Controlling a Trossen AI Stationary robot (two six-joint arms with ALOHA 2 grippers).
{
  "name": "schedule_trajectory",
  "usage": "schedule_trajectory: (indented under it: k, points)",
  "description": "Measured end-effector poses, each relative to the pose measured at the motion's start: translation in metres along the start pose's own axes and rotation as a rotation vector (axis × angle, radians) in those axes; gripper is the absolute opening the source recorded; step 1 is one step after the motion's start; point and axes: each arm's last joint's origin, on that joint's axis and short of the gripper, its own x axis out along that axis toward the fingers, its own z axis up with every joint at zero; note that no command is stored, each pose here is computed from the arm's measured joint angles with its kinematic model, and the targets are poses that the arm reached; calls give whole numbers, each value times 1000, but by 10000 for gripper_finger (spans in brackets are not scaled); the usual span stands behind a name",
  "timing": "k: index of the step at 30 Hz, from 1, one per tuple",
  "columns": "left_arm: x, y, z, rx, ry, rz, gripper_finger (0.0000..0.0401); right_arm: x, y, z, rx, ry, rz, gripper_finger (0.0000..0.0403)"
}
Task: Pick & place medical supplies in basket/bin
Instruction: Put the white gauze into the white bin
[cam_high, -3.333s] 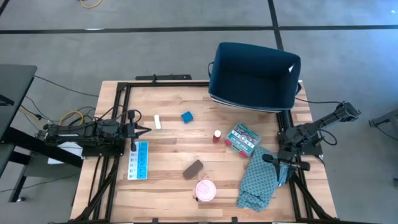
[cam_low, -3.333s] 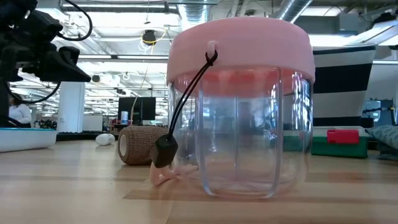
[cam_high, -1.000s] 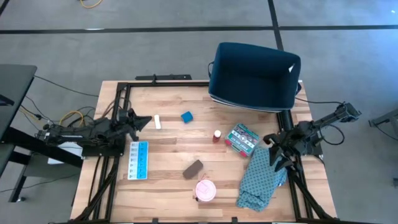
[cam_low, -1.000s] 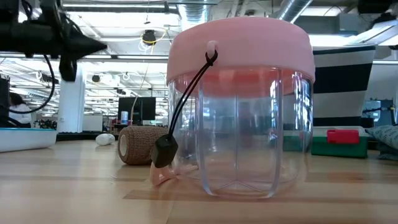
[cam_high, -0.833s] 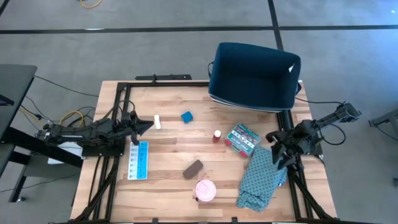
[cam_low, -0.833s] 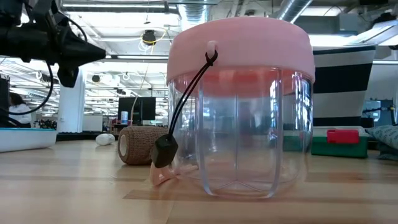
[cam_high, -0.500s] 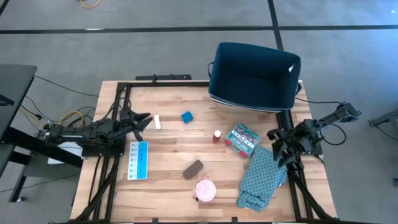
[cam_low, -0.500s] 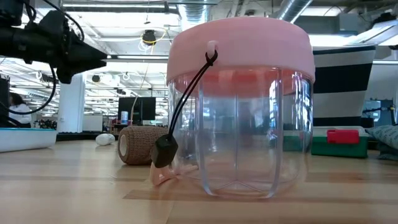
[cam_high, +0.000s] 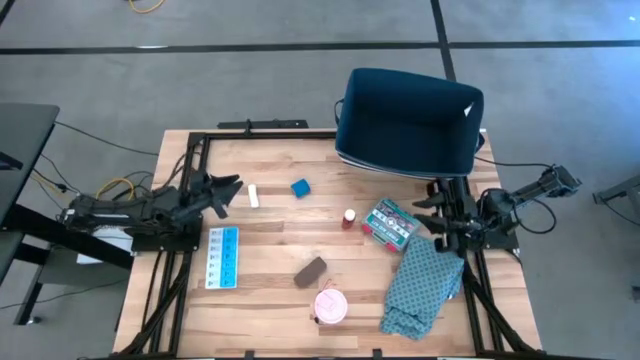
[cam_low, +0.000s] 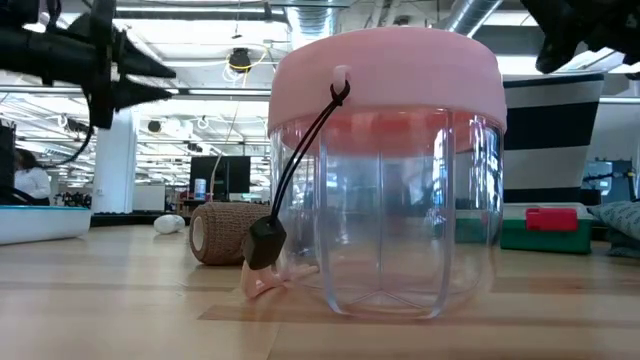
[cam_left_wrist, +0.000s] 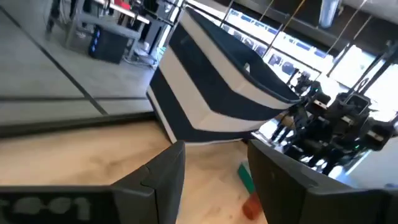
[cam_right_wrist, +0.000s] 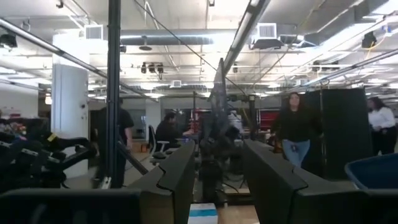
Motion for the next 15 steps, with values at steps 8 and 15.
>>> schedule_trajectory:
  k: [8,15]
  points:
    - [5,-21,38,159,192,185,165,2,-6,-2,55,9,-61,127]
    - [28,-30,31,143,344,395,165,23,-17,-6,237,94,-191,127]
